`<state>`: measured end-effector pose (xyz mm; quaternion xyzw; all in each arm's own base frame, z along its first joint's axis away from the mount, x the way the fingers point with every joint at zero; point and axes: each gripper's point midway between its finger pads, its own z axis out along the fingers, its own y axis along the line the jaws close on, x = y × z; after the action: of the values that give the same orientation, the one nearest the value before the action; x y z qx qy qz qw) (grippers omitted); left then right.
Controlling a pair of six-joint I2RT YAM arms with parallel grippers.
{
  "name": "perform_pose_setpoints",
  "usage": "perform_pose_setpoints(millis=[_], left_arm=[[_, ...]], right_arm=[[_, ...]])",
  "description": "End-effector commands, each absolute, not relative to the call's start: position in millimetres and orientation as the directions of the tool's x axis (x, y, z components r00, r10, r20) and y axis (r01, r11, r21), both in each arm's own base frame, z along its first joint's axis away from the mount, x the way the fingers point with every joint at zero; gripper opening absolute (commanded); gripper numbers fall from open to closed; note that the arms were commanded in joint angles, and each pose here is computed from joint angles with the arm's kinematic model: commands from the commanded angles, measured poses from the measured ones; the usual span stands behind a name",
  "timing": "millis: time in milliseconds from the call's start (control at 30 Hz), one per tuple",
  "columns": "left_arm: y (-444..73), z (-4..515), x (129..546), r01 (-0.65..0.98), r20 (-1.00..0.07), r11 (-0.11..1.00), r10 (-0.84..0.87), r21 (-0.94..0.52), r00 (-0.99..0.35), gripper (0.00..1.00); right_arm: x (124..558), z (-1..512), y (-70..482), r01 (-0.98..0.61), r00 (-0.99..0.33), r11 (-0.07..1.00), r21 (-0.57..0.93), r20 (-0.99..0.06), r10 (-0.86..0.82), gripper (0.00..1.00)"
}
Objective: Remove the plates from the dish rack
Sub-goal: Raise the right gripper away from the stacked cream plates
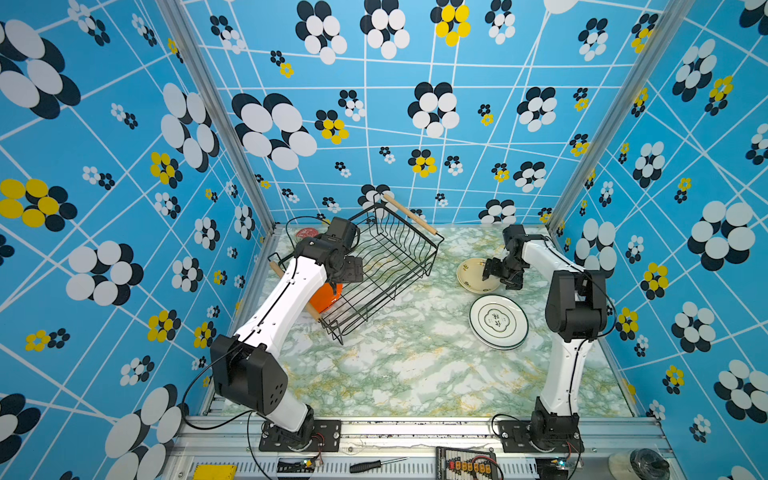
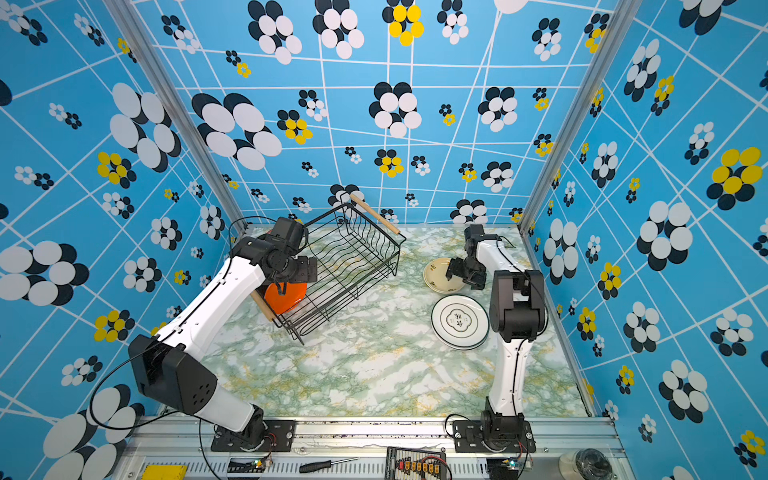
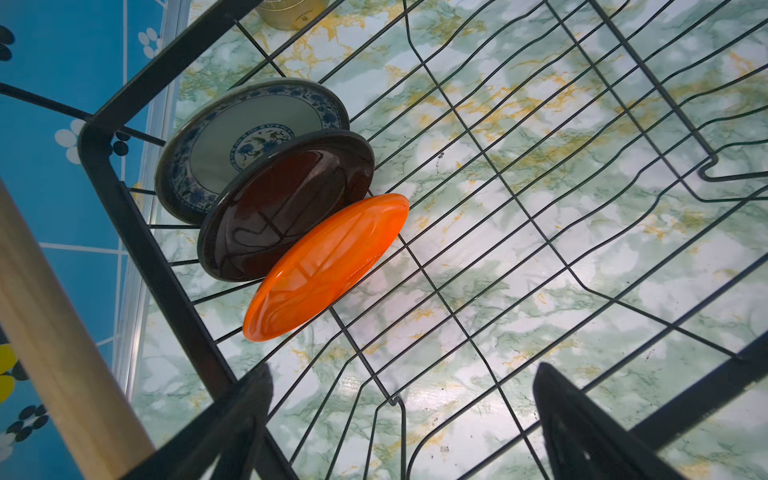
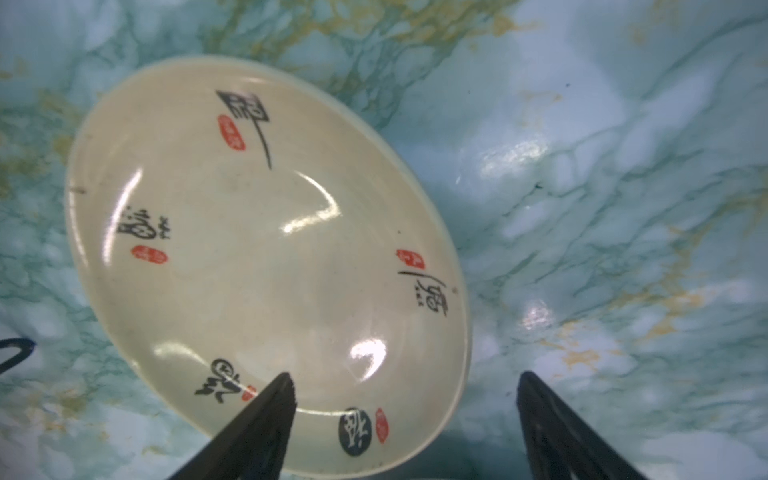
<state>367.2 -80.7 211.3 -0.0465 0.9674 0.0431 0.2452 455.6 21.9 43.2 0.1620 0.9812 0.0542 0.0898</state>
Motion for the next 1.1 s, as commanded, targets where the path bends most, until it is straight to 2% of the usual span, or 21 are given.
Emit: perform_pose_setpoints(millis=[0, 333, 567, 800, 1067], left_arm=[[-69, 211, 367, -0.104, -0.45, 0.986, -0.033, 0.133, -0.892, 0.99], [-39, 198, 383, -0.108, -0.407, 0.974, -0.017, 0.201, -0.913, 0.99], [-31, 179, 388, -0.025, -0.34, 0.974, 0.054, 0.225, -0.939, 0.99], [-29, 162, 396, 0.019, -0.306, 0.974, 0.089, 0.224, -0.948, 0.93], [-19, 142, 397, 0.032, -0.236, 0.975, 0.085, 0.219, -0.968, 0.81]], right_arm=[[452, 55, 21, 0.292, -0.935, 0.949, 0.116, -0.172, 0.309, 0.99], [442, 73, 26, 0.265, -0.934, 0.952, 0.155, -0.203, 0.293, 0.99], [429, 86, 30, 0.248, -0.932, 0.949, 0.196, -0.22, 0.289, 0.99], [424, 96, 28, 0.244, -0.926, 0.942, 0.232, -0.232, 0.297, 0.99], [420, 101, 24, 0.25, -0.919, 0.934, 0.254, -0.24, 0.312, 0.99]])
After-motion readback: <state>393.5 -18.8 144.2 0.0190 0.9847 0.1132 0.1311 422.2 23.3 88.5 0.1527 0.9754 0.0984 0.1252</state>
